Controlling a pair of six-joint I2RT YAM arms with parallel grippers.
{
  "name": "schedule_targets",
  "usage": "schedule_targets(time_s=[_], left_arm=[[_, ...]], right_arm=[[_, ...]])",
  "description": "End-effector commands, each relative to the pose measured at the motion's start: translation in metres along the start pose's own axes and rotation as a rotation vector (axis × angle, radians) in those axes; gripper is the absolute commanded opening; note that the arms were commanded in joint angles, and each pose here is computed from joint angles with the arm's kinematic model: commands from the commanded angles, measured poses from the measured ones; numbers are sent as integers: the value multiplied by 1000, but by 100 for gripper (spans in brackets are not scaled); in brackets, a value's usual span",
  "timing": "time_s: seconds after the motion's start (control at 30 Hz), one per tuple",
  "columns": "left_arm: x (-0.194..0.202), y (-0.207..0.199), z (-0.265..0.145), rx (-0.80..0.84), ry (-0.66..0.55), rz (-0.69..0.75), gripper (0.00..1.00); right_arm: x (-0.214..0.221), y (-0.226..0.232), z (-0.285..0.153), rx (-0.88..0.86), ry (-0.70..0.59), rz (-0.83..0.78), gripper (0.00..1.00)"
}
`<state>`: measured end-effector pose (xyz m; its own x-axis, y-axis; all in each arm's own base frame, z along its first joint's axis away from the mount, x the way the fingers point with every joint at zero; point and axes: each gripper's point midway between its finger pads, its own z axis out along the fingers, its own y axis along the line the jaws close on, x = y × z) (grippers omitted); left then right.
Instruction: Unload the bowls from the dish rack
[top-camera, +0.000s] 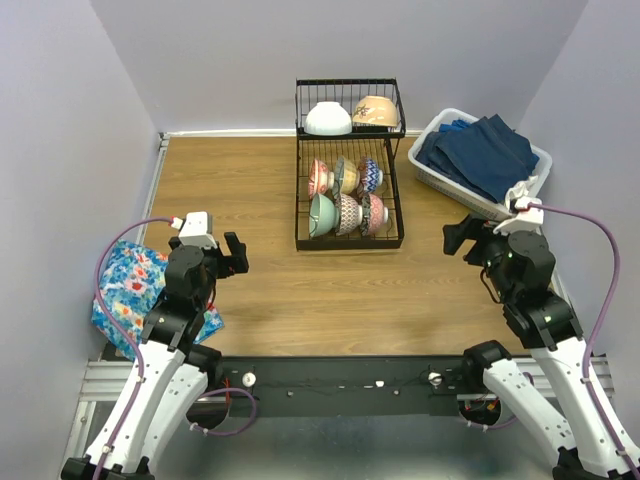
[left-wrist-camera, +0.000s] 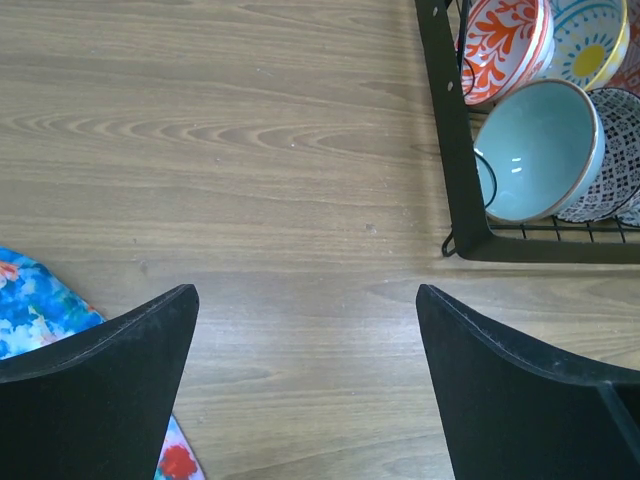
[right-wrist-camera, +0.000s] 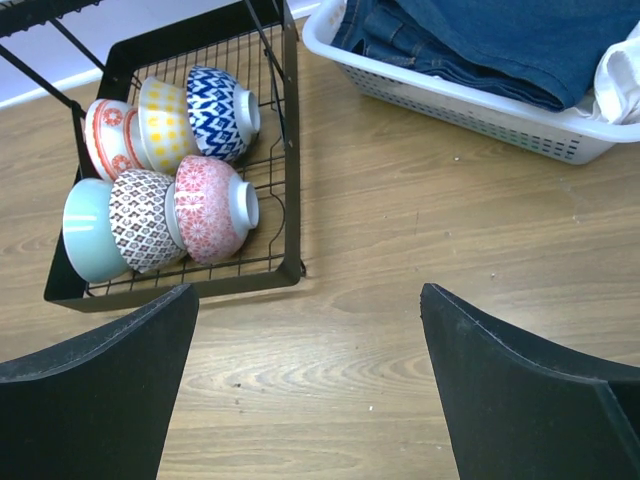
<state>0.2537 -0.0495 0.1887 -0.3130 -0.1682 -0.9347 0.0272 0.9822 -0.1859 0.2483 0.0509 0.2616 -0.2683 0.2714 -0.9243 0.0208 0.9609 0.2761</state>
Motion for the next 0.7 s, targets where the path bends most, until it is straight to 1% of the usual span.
schedule_targets(time_s=[0.0,0.17,0.33,0.43,0.47,0.5,0.57,0.63,0.67], left_arm=[[-3,-4,1,19,-6,13,99],[-4,-4,0,21,-15,10,99],[-6,-4,-1,22,-19,14,99],[-8,-6,-2,31,-25,8,99],[-7,-7,-2,36,-22,6,99],[-7,-8,-2,39,-24,-2,99],[-9,-9,-2,47,-27,-8,99],[-10,-12,-2,63,-29,-6,99],[-10,-13,-4,66,-35,-5,99]], right_arm=[[2,-10,-2,39,-11,-35,100],[-7,-9,4,43,-38,-52,100],[-22,3,11,-2,-75,-92,100],[-29,16,20,-53,-71,-144,100],[-31,19,23,-71,-68,-196,100],[-34,28,31,-105,-77,-209,100],[-42,31,38,-99,-83,-216,100],[-44,38,52,-112,-45,-275,100],[-43,40,57,-122,-24,-335,100]])
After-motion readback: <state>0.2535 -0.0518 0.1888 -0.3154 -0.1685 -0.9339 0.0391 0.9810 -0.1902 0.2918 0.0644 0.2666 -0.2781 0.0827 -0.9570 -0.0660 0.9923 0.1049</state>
